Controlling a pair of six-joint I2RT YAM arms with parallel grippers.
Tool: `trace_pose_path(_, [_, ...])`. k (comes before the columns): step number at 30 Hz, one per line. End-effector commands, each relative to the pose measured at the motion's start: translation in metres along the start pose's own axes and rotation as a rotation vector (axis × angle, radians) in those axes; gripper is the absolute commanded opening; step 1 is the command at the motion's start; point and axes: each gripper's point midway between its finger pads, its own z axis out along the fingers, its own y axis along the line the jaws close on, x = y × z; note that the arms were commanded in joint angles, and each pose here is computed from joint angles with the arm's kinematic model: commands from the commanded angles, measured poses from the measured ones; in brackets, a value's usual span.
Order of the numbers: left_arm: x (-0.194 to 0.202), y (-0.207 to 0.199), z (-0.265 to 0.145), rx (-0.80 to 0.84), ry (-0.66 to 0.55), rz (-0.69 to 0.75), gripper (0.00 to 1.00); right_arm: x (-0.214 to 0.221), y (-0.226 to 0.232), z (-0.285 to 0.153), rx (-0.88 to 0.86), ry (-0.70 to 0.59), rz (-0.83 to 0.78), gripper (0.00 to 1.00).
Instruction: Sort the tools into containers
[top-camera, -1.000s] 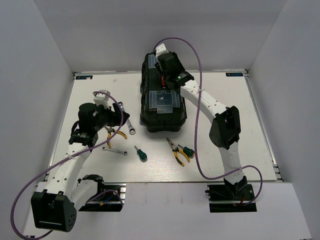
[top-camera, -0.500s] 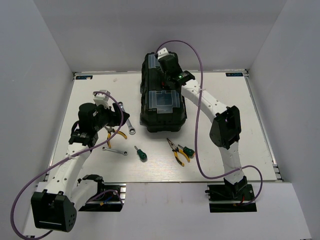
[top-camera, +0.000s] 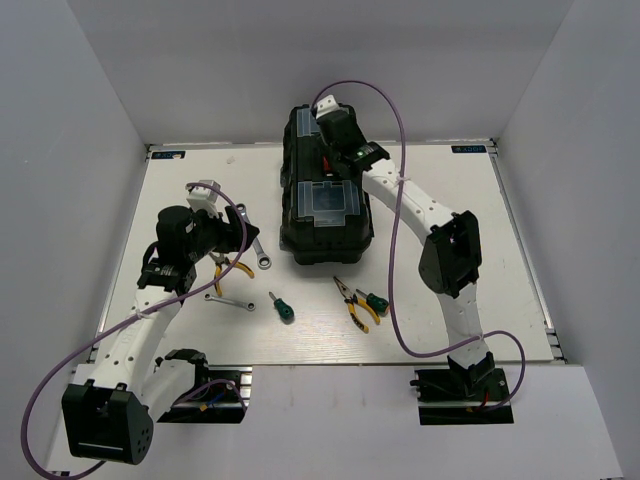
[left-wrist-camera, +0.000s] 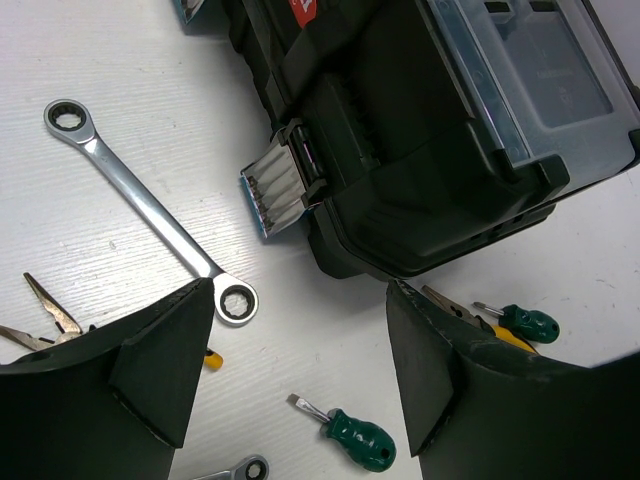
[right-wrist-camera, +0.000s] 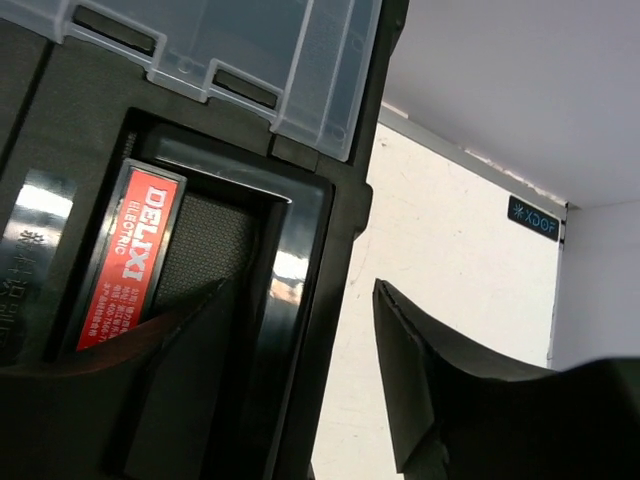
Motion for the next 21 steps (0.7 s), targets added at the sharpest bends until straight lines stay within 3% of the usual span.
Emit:
trace_pose_path(1, [-0.023, -0.011, -0.007, 0.028, -0.053, 0.033, 0.79, -0.017, -0.037, -0.002, 0.138, -0.051, -0.007, 0.61])
trace_pose_path(7, [-0.023, -0.011, -0.007, 0.028, -0.053, 0.033, 0.79, -0.040, -0.053, -0.017, 0.170, -0.114, -0.012, 0.57])
trace_pose_path(14, [-0.023, -0.011, -0.007, 0.028, -0.053, 0.033, 0.79, -0.032, -0.049, -0.016, 0.135, -0.086, 0.013, 0.36])
trace_pose_path(21, [-0.025, -0.011, -0.009, 0.021, -0.063, 0.036, 0.79, -0.028, -0.032, -0.017, 0.049, -0.059, 0.073, 0.32])
